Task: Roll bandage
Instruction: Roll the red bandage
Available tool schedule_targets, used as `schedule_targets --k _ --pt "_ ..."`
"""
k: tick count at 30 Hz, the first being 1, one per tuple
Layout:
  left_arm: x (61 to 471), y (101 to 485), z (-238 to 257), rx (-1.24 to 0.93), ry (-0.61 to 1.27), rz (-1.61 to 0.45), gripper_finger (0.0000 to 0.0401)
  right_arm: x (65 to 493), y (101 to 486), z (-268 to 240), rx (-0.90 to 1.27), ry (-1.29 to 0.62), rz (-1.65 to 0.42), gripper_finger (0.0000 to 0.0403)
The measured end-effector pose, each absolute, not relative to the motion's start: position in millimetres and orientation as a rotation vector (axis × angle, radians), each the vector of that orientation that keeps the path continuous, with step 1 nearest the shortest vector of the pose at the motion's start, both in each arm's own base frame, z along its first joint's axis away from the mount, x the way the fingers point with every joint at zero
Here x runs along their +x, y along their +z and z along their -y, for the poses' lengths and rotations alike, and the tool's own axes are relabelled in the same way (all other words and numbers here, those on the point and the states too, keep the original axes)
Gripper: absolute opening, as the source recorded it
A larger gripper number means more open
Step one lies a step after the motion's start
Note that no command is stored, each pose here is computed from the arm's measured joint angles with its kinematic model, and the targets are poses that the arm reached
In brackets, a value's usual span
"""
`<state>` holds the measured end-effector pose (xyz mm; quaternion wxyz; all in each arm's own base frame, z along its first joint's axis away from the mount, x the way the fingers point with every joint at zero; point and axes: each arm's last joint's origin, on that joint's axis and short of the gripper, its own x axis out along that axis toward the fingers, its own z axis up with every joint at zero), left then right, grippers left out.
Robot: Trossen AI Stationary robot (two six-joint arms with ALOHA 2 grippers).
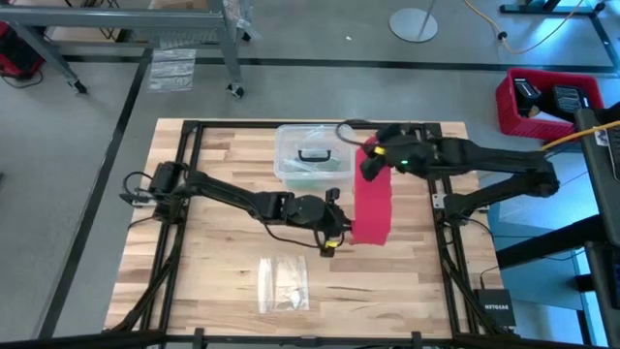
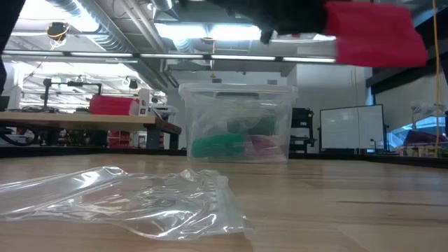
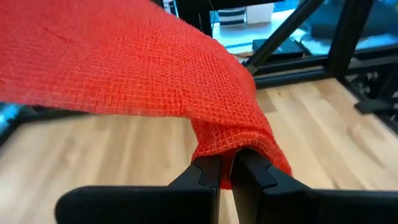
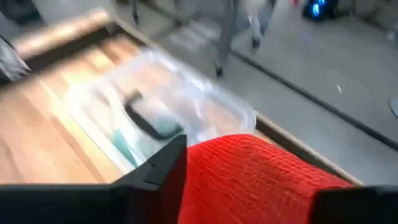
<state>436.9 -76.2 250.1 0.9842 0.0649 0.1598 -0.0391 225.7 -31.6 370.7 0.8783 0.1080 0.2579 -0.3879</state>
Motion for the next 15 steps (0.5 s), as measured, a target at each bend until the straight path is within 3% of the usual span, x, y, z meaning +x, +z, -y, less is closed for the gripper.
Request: schedule_targets --k 7,15 --pt "445 226 78 -0.062 -0.08 -0.375 0.0011 238 342 33 0.243 -0.634 -0.828 0.0197" --pt "443 220 70 -0.071 -0.046 -0.45 0.0011 237 337 24 0.385 -0.339 -0.958 0.0194"
